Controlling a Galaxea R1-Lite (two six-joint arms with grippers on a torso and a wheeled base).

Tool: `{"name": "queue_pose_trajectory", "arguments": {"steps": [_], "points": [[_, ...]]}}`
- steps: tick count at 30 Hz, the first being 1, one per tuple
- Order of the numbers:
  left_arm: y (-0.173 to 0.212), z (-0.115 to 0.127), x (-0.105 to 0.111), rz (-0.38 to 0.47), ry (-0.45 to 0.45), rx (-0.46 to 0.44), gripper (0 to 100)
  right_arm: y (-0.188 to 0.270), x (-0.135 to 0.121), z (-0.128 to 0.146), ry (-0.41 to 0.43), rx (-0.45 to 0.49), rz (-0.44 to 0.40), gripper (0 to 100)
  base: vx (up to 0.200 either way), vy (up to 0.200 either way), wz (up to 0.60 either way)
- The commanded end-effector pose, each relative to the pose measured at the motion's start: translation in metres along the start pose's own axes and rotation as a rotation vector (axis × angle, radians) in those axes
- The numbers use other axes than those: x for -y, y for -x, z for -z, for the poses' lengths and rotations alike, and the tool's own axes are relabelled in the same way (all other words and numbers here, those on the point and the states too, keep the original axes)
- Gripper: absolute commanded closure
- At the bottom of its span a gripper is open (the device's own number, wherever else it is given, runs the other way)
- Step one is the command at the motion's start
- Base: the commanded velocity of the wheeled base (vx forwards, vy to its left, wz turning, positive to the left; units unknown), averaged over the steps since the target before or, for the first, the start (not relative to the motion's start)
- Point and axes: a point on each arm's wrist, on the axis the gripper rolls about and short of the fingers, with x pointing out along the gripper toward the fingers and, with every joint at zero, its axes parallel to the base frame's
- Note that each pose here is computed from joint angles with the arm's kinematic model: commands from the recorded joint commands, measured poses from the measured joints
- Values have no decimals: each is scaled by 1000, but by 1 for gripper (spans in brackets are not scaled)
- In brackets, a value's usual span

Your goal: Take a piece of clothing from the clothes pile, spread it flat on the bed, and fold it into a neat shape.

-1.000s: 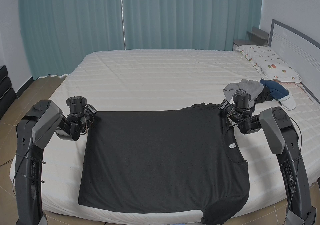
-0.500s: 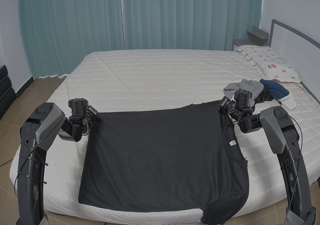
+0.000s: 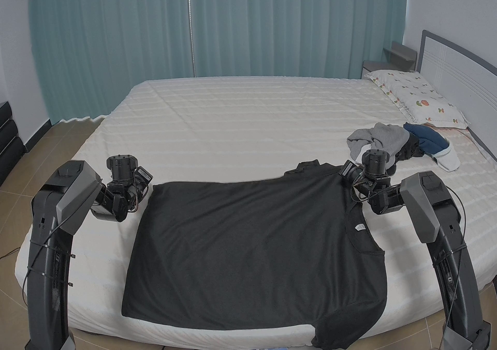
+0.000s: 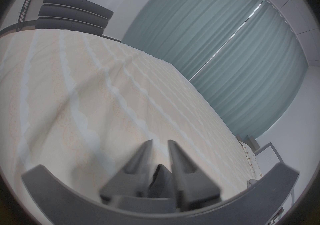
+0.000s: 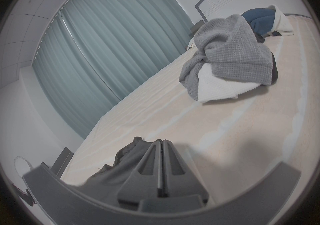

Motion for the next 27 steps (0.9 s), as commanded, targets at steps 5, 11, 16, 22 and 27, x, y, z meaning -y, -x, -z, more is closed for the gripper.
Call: {"name": "queue_pose_trajectory", "arguments": {"steps": [5,11,16,22,27], "points": [[2,0,0,-2,2,-3,0,1,0,-4,-4,-2,22,0,0,0,0],[27,-10,2,-22,31,-13,0,23,-13,-37,-16,21,42,0,0,0,0],[78,-38,11,18,61,-7,0,79,-20,-56,-23,-33,72,0,0,0,0],[117,-38,15,58,51,-71,0,170,-24,-53,-45,-175,63,0,0,0,0],[170,-35,10,44,45,-148,0,261,-22,-38,-134,-284,24,0,0,0,0]]}}
